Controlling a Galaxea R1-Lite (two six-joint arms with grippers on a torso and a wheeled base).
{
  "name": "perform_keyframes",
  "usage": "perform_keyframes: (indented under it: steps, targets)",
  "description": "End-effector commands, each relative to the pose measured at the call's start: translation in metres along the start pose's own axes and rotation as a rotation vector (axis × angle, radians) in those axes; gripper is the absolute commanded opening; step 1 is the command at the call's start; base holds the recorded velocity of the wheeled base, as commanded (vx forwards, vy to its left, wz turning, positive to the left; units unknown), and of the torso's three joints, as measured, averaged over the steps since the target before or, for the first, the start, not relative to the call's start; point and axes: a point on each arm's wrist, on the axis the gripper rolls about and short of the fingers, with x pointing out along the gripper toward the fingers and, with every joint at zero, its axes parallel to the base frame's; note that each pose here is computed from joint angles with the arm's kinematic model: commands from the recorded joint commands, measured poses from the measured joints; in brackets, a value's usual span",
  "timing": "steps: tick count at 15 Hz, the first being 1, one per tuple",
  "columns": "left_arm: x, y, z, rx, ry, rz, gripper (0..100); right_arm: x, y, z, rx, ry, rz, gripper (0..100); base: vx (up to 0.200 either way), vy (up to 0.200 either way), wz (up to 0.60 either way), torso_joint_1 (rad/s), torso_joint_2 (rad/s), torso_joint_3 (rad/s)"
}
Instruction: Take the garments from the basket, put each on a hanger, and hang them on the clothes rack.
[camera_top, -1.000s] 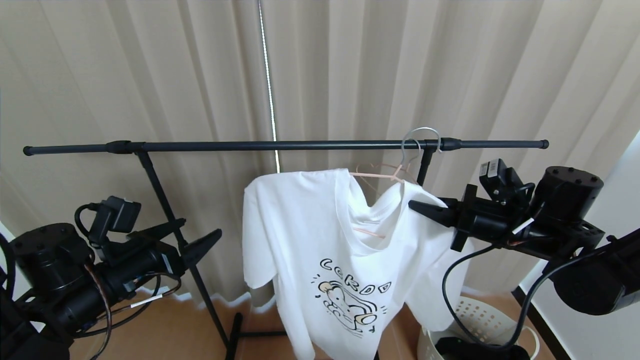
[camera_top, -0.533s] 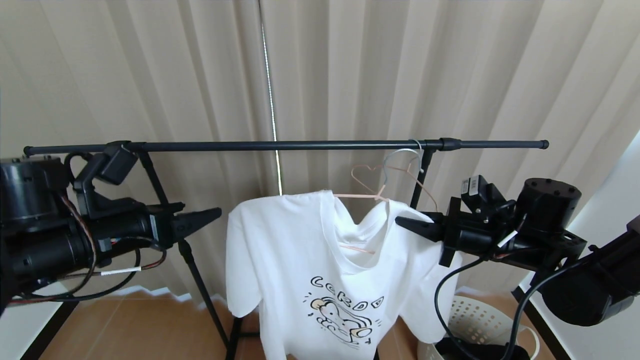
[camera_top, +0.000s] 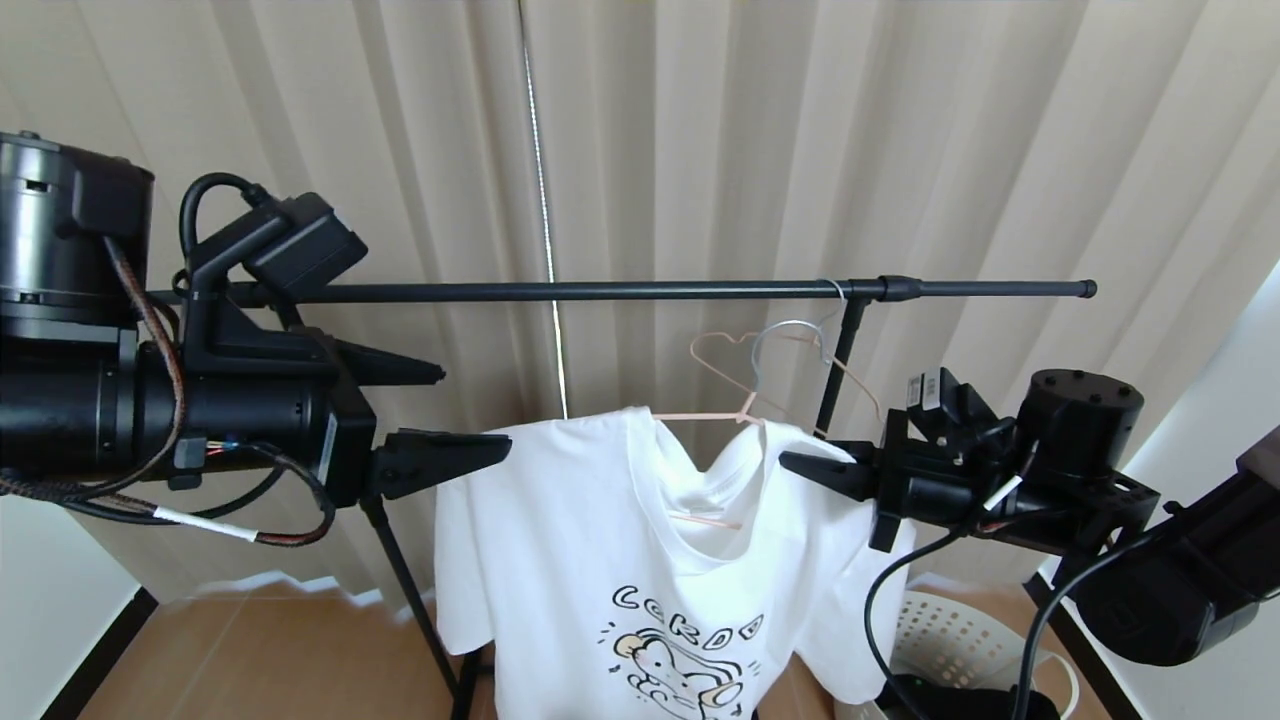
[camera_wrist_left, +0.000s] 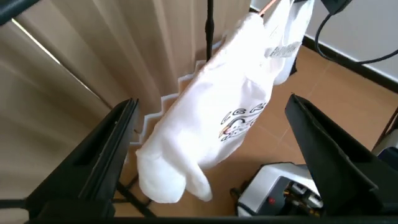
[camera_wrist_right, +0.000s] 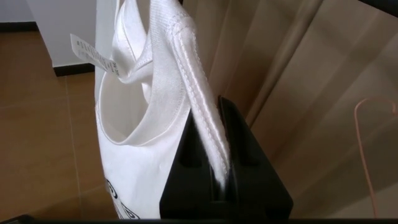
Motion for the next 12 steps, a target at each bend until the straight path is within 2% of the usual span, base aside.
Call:
perform_keyframes:
  steps: [1,2,4,7,8,12]
  targets:
    - [0.022,-0.001,0.011,0.067,0.011,-0.053,100,0.0,0.002,0.0,-0.011,0.001,0.004,0,0.0,0.0,0.0,0.0,0.0,0.0]
    - [0.023,0.0,0.011,0.068,0.012,-0.053,100,0.0,0.002,0.0,-0.012,0.002,0.004,0,0.0,0.0,0.0,0.0,0.0,0.0]
    - [0.05,0.002,0.009,0.178,0.043,-0.101,100,0.003,0.008,0.0,-0.023,0.004,0.025,0,0.0,0.0,0.0,0.0,0.0,0.0]
    - [0.072,0.007,0.004,0.268,0.021,-0.244,100,0.002,0.009,0.0,-0.023,0.004,0.024,0,0.0,0.0,0.0,0.0,0.0,0.0]
    - [0.079,0.009,0.003,0.28,0.023,-0.267,100,0.002,0.009,0.0,-0.026,0.003,0.025,0,0.0,0.0,0.0,0.0,0.0,0.0]
    - [0.096,0.016,0.009,0.244,0.023,-0.398,100,0.003,0.012,0.002,-0.035,-0.001,0.033,0,0.0,0.0,0.0,0.0,0.0,0.0]
